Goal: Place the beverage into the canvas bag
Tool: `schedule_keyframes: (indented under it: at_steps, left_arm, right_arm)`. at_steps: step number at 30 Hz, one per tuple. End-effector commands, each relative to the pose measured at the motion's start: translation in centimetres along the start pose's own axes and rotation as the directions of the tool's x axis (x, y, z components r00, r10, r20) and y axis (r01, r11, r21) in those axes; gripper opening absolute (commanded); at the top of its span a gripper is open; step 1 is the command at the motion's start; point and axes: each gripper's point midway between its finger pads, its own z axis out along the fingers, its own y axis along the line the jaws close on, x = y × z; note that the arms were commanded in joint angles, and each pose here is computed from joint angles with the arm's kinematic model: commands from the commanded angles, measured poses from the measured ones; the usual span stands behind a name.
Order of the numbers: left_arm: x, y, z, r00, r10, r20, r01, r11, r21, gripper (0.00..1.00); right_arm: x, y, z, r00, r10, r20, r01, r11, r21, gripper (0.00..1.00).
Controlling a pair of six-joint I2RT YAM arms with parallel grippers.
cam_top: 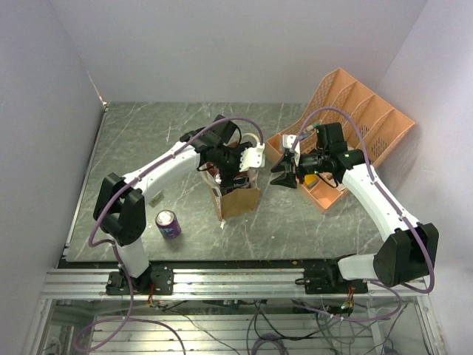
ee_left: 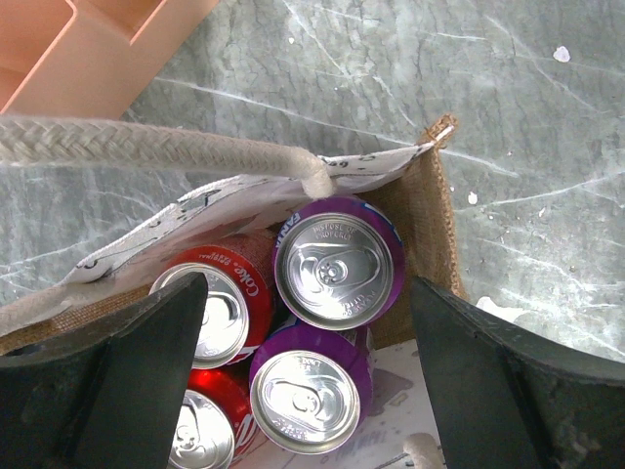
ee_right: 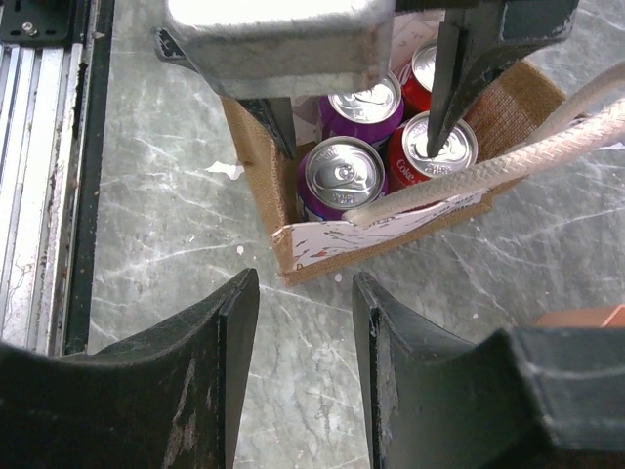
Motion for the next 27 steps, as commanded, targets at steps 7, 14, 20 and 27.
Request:
schedule_keyframes:
  at_steps: [7, 14, 20, 27]
  left_arm:
    - [-5.2, 1.0, -6.1, 0.994, 0.046, 0.097, -0.031, 0.988, -0.151, 0.95]
    - [-7.6, 2.1, -11.8, 0.990, -0.001, 0.144, 0.051, 0.937, -0.345, 1.00]
    - [-7.0, 2.6, -16.7, 0.989, -0.056, 0.140, 0.121, 0.844, -0.522, 0.99]
    - [-3.2, 2.6, -22.6, 0.967, -0.201, 0.155, 0.252, 0.683, -0.685, 0.96]
  right_arm:
    - [-0.3, -1.6, -0.7, 0.999, 0.049, 0.020, -0.050, 0.994, 0.092, 0.48]
    - [0.3, -3.7, -2.1, 0.993, 0.112, 0.025, -0.114, 0.974, 0.193, 0.63]
    - [1.5, -6.4, -4.1, 0.984, 0.179, 0.018, -0.175, 0.930, 0.323, 0.90]
    - [1.9, -7.3, -4.9, 0.975, 0.216, 0.043, -0.217, 0.908, 0.359, 1.00]
